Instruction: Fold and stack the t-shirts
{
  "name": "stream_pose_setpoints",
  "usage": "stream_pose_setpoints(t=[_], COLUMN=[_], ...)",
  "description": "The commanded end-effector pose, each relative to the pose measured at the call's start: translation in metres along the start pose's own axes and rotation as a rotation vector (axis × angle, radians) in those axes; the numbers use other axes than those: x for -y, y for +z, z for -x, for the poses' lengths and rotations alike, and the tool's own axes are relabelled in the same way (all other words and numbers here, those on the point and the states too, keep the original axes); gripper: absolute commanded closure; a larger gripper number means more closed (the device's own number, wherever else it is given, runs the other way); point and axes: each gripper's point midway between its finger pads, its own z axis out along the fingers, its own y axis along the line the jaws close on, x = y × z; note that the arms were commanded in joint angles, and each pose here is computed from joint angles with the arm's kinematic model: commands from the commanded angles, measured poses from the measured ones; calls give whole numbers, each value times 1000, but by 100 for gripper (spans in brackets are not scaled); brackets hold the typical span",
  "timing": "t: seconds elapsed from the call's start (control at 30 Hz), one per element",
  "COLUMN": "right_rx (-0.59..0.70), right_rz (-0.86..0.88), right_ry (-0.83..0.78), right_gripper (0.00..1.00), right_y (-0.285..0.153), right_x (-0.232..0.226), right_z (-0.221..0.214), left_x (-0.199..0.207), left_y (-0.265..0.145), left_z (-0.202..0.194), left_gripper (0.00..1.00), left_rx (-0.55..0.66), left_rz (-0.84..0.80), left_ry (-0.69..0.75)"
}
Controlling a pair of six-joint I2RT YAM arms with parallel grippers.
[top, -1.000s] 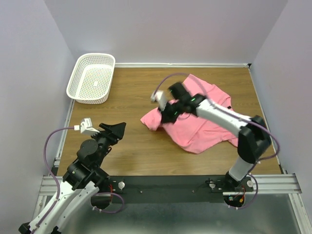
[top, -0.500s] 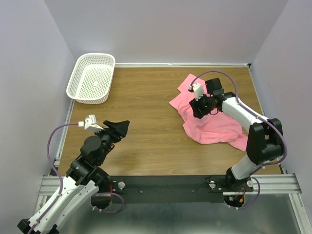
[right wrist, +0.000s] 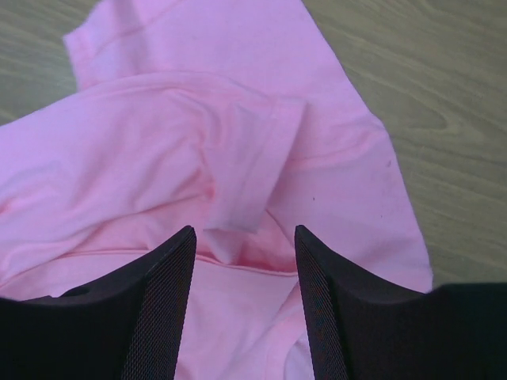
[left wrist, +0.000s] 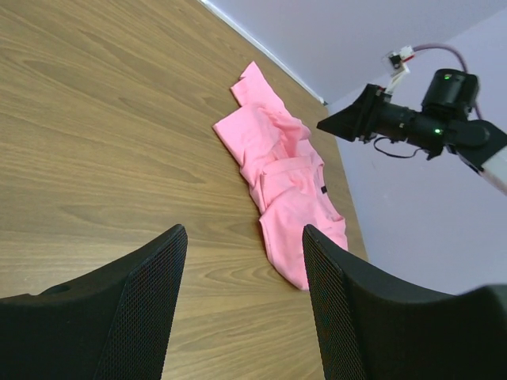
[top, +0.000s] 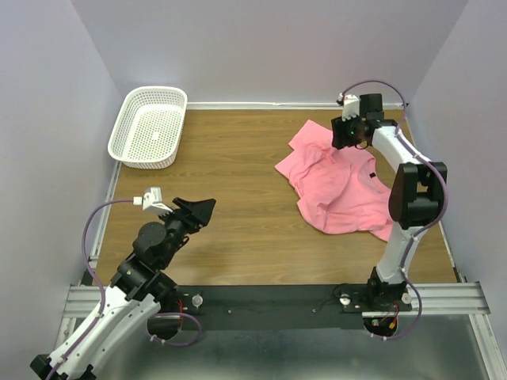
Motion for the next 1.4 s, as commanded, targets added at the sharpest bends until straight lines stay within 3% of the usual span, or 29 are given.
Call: stream_pose_setpoints(t=[0.0, 0.3, 0.37, 0.4, 0.43, 0.47, 0.57, 0.67, 0.7, 0.73, 0.77, 0.83, 0.9, 0.93, 1.13, 1.23, 1.37], right_rx=[-32, -65, -54, -50, -28, 11, 104, 118, 105, 70, 62, 57, 65, 71, 79, 13, -42], right_rz=[7, 191, 253, 272, 327, 369, 607, 924, 987, 1073, 1092, 1122, 1066, 965, 758, 603, 546], right_ry=[158, 219, 226, 208, 189, 149, -36, -209, -248, -316, -340, -361, -360, -368, -324, -378, -414], right_gripper=[40, 47, 81, 92, 99, 99, 99, 99, 92, 77, 41, 29, 22, 22, 20, 20, 20], right_y=[18, 41, 42, 42, 37, 24, -28, -89, -101, -116, -121, -131, -127, -118, -101, -80, -79], right_x=[10, -20, -30, -35, -45, -57, -137, -254, -279, -324, -339, -355, -346, -331, -267, -235, -216], right_z=[-11, -31, -28, -26, -20, -6, 20, 16, 10, -3, -6, -6, 1, 6, 11, -16, -51], left_x=[1, -2, -2, -2, -1, -1, -3, -5, -6, -5, -5, -4, -3, -5, -12, -21, -26], left_y=[1, 7, 7, 7, 7, 6, 5, 3, 2, 1, 0, -1, -3, -3, 3, 18, 48], left_z=[-5, -17, -16, -17, -16, -16, -12, -6, -6, -2, -1, 1, 2, 3, -5, -30, -61], left_gripper=[32, 32, 32, 32, 32, 32, 32, 32, 32, 32, 32, 32, 32, 32, 32, 32, 35], left_rx=[-15, -40, -40, -42, -41, -41, -26, -3, 1, 15, 20, 25, 23, 27, 10, -74, -173], left_rz=[-26, -38, -38, -38, -39, -37, -24, -6, -1, -4, -6, -8, -2, 7, 32, 61, 100], left_ry=[9, 2, 3, 5, 6, 8, 12, 3, -2, -13, -19, -23, -21, -19, -28, -49, -74])
